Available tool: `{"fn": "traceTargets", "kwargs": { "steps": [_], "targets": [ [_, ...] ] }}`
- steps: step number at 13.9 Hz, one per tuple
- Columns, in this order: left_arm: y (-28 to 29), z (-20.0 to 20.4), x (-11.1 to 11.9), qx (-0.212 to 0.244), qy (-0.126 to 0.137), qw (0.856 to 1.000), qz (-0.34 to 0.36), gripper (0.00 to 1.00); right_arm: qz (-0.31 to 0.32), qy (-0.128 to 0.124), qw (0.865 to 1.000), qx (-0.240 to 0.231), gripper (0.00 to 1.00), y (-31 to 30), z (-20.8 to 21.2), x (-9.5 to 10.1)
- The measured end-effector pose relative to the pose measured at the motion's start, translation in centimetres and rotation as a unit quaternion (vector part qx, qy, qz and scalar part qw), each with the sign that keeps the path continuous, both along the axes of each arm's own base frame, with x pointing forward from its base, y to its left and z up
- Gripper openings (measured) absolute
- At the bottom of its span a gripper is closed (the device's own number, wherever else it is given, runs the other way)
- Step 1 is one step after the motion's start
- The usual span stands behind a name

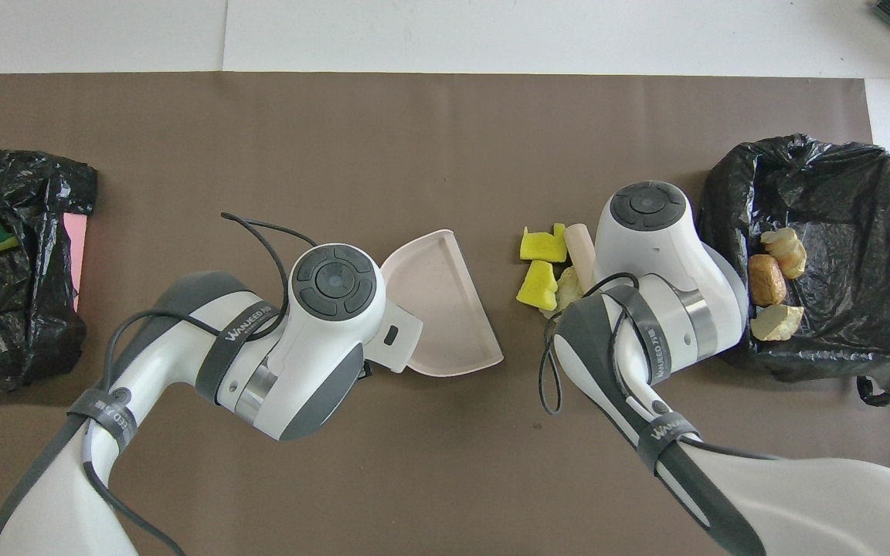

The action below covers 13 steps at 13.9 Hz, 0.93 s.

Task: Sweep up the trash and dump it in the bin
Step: 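Sweep the yellow sponges into the dustpan held by the left gripper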

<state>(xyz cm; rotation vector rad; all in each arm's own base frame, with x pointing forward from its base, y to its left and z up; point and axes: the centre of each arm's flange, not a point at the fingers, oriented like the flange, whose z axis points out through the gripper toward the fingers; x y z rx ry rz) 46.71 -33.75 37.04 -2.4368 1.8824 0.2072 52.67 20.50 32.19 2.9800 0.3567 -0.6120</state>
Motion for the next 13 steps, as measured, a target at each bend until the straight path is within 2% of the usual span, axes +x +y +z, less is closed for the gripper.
{"fn": "traceTargets", "kwargs": {
  "steps": [4,7,10,13],
  "targets": [
    [0.1,-0.1,-0.2,0.000,-0.002,1.000,-0.003,0.32,-0.002,0.031,0.995,0.097,0.26,6.4,0.4,-2.5],
    [0.2,-0.2,-0.1,-0.001,-0.003,1.000,-0.002,0.32,-0.026,0.052,0.985,0.163,0.26,8.4,1.0,-3.1],
    [0.8,-0.2,0.4,-0.005,-0.005,1.000,-0.021,0.32,-0.043,0.039,0.983,0.175,0.26,7.5,3.6,-2.4],
    [2.6,-0.2,1.7,-0.009,-0.001,0.999,-0.052,0.32,-0.082,0.032,0.987,0.138,0.26,2.3,8.1,-1.8]
  ]
}}
